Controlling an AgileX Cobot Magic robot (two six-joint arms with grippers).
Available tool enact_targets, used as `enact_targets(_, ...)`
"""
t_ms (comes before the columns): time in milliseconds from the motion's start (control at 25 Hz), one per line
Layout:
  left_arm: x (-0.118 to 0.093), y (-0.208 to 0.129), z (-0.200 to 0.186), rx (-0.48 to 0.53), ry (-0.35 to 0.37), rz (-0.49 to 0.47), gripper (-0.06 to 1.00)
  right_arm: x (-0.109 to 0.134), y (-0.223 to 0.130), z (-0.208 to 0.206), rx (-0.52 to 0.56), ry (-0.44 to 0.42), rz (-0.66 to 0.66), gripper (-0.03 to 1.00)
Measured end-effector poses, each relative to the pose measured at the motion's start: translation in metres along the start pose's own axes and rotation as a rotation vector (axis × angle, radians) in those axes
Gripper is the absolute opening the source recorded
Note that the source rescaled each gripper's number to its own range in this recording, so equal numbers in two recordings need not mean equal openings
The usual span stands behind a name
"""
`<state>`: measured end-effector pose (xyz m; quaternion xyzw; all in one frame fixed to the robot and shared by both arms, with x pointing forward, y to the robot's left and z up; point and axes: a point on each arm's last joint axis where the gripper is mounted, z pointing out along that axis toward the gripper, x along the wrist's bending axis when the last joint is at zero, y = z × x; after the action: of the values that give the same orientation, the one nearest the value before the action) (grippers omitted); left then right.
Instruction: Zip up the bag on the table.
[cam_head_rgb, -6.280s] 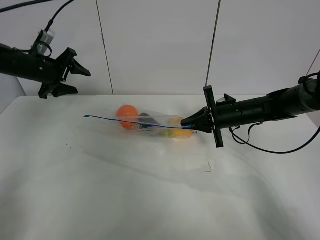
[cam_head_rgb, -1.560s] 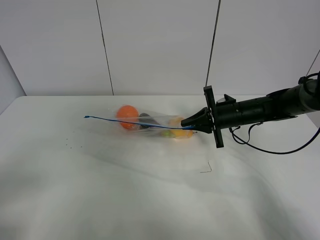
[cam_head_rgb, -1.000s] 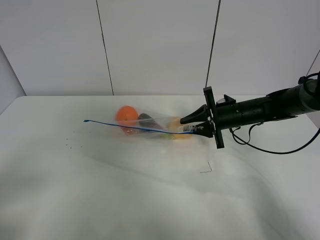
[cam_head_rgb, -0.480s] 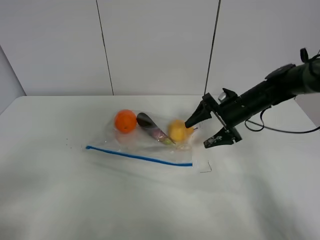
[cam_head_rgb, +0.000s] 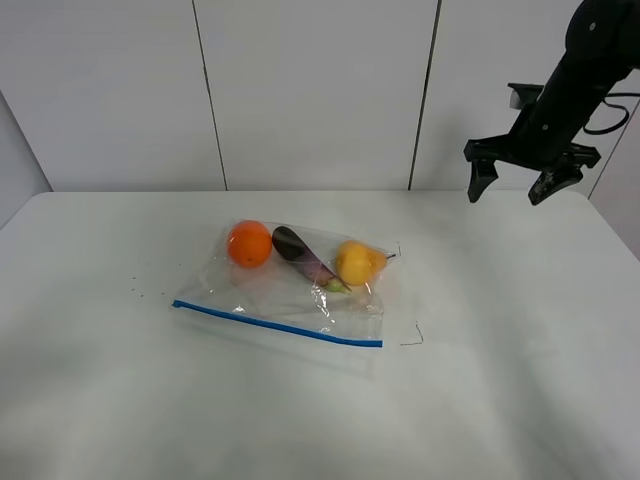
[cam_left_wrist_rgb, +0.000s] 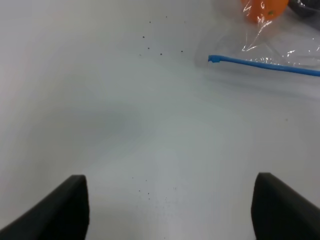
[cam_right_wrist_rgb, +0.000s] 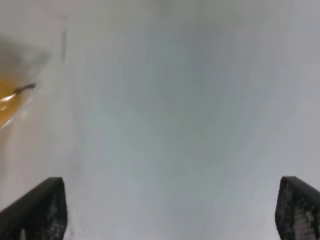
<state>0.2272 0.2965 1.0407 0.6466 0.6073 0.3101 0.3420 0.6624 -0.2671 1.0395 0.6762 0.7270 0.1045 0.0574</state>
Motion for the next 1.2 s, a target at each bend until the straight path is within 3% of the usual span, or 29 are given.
enact_targets(160,0.0,0.0,0.0,0.0,0.0,0.0,1.0,-0.004,0.0,-0.001,-0.001,-0.046,-0.015,0.92)
enact_targets(560,0.0,0.0,0.0,0.0,0.0,0.0,1.0,0.0,-0.018,-0.006,0.031,-0.01,0.0,0.92)
enact_targets(1000,0.0,0.0,0.0,0.0,0.0,0.0,1.0,0.001,-0.145,-0.024,0.205,-0.006,0.011,0.92)
enact_targets(1200,0.0,0.0,0.0,0.0,0.0,0.0,1.0,0.003,-0.215,-0.038,0.2,-0.006,0.008,0.92)
